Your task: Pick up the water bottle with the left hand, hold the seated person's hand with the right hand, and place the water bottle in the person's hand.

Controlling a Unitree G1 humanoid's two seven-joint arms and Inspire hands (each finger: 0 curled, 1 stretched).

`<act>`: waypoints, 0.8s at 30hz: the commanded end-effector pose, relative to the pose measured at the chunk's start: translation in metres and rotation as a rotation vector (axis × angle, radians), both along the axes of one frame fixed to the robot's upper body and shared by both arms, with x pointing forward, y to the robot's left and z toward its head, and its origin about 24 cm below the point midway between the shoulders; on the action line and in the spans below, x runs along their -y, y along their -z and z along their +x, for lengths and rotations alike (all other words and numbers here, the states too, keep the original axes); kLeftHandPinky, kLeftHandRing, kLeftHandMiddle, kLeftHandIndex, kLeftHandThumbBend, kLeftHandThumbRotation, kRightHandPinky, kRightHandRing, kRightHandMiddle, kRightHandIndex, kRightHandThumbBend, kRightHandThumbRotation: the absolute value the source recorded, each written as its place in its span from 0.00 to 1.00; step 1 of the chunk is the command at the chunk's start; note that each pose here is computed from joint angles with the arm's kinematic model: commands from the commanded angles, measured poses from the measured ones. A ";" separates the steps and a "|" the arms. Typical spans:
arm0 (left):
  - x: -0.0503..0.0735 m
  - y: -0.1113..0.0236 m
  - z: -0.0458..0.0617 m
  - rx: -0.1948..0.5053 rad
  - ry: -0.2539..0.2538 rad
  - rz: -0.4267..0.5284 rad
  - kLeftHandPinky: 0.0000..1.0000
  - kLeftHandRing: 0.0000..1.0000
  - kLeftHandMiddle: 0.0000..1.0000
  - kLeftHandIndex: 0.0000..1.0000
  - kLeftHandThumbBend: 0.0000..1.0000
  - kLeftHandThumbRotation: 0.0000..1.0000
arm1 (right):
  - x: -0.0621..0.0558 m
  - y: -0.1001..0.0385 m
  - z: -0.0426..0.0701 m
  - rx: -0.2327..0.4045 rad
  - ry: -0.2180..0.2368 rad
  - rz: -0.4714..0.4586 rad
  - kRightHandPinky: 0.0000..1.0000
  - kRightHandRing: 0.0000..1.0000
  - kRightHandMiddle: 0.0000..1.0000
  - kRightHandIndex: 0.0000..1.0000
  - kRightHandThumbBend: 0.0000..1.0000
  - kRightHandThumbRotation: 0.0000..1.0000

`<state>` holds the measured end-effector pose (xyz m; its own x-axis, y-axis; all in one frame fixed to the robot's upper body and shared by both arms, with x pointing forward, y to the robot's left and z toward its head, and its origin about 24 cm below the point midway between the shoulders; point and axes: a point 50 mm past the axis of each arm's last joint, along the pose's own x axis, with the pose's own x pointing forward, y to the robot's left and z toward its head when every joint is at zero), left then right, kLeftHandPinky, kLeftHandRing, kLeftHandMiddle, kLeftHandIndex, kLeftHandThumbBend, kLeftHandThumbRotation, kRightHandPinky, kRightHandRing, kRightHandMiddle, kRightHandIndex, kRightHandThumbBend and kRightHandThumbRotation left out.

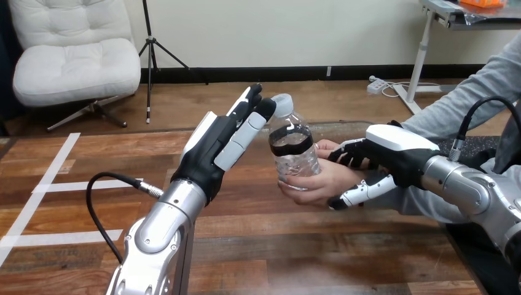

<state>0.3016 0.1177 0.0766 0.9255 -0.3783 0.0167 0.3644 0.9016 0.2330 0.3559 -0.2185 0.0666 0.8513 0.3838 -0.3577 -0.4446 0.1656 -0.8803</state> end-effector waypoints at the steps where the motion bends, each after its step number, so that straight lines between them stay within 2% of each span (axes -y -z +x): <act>1: 0.000 -0.013 0.004 0.054 -0.008 -0.021 1.00 1.00 1.00 1.00 1.00 1.00 | -0.004 -0.023 0.010 0.078 -0.006 0.023 0.69 0.82 0.82 0.83 1.00 0.67; 5: 0.000 -0.013 0.004 0.054 -0.006 -0.019 1.00 1.00 1.00 1.00 1.00 1.00 | -0.004 -0.022 0.010 0.065 0.005 0.038 0.70 0.82 0.83 0.84 1.00 0.68; 13: 0.000 -0.013 0.003 0.052 -0.010 -0.018 1.00 1.00 1.00 1.00 1.00 1.00 | -0.005 -0.024 0.010 0.069 -0.009 0.041 0.74 0.84 0.85 0.86 1.00 0.72; 16: 0.000 -0.013 0.003 0.052 -0.009 -0.019 1.00 1.00 1.00 1.00 1.00 1.00 | -0.003 -0.021 0.009 0.065 0.003 0.043 0.76 0.85 0.87 0.87 1.00 0.74; 24: -0.001 -0.013 0.003 0.058 -0.008 -0.018 1.00 1.00 1.00 0.99 1.00 1.00 | -0.003 -0.023 0.009 0.070 0.000 0.048 0.78 0.87 0.88 0.89 1.00 0.78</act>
<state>0.3009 0.1182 0.0753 0.9267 -0.3757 0.0128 0.3628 0.9027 0.2314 0.3561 -0.2194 0.0664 0.8498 0.3787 -0.3666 -0.4562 0.1803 -0.8714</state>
